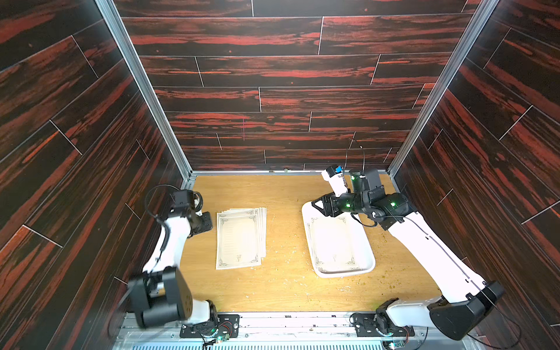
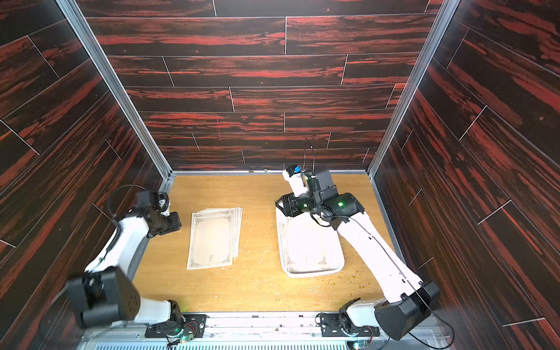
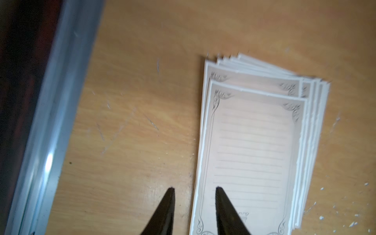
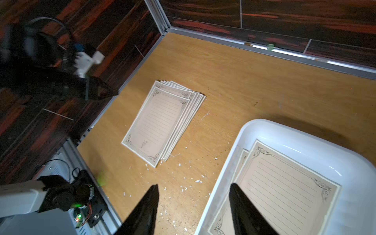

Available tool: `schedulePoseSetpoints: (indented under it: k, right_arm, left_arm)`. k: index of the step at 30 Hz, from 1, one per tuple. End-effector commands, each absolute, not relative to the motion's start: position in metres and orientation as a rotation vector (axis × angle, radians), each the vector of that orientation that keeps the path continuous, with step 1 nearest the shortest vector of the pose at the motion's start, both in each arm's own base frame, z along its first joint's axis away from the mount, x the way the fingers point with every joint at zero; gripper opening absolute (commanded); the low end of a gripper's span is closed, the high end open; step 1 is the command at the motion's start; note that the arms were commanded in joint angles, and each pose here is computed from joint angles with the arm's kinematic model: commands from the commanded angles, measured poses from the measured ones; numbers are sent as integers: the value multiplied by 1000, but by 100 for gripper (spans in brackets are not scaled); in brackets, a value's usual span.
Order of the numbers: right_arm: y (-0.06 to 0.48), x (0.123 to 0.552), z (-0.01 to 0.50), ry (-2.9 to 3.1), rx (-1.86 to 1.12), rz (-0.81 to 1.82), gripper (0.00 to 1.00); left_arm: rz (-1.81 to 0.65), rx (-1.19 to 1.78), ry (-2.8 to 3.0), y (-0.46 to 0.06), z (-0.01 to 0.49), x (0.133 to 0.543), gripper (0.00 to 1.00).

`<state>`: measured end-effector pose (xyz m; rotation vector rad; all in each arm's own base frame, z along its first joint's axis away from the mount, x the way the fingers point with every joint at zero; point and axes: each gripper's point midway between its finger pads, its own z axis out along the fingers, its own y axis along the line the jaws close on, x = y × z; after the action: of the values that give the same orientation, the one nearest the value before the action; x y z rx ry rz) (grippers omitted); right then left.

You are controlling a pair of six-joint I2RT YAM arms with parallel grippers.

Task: Take out the stationery paper from the storage box
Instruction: Place the stationery paper at the center of the board, then pick up the stationery paper from the storage box.

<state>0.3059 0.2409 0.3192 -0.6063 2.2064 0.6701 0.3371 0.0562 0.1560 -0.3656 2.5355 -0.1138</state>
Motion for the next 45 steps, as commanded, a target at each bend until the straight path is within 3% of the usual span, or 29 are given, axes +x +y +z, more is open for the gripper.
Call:
schedulePoseSetpoints:
  k: [1, 7, 13, 23, 32, 38, 45]
  right_arm:
    - [214, 312, 324, 2211, -508, 499, 60]
    - [176, 316, 319, 2198, -364, 294, 62]
    - [150, 312, 328, 2109, -253, 219, 64]
    - [126, 314, 304, 2099, -157, 171, 76]
    - [107, 325, 276, 2219, 21, 410, 76]
    - [91, 327, 268, 2245, 87, 421, 76]
    - [78, 322, 254, 2279, 123, 354, 76]
  left_arm:
    - [-91, -278, 2313, 56, 197, 345, 35]
    - [-285, -10, 1976, 8, 268, 330, 37]
    - [-500, 117, 1729, -33, 316, 309, 66]
    - [-646, 544, 1719, -119, 339, 265, 93]
    - [-746, 951, 1597, -200, 341, 262, 96]
    - [-720, 1177, 1634, -257, 303, 271, 96]
    - [-701, 972, 1689, -300, 282, 317, 96]
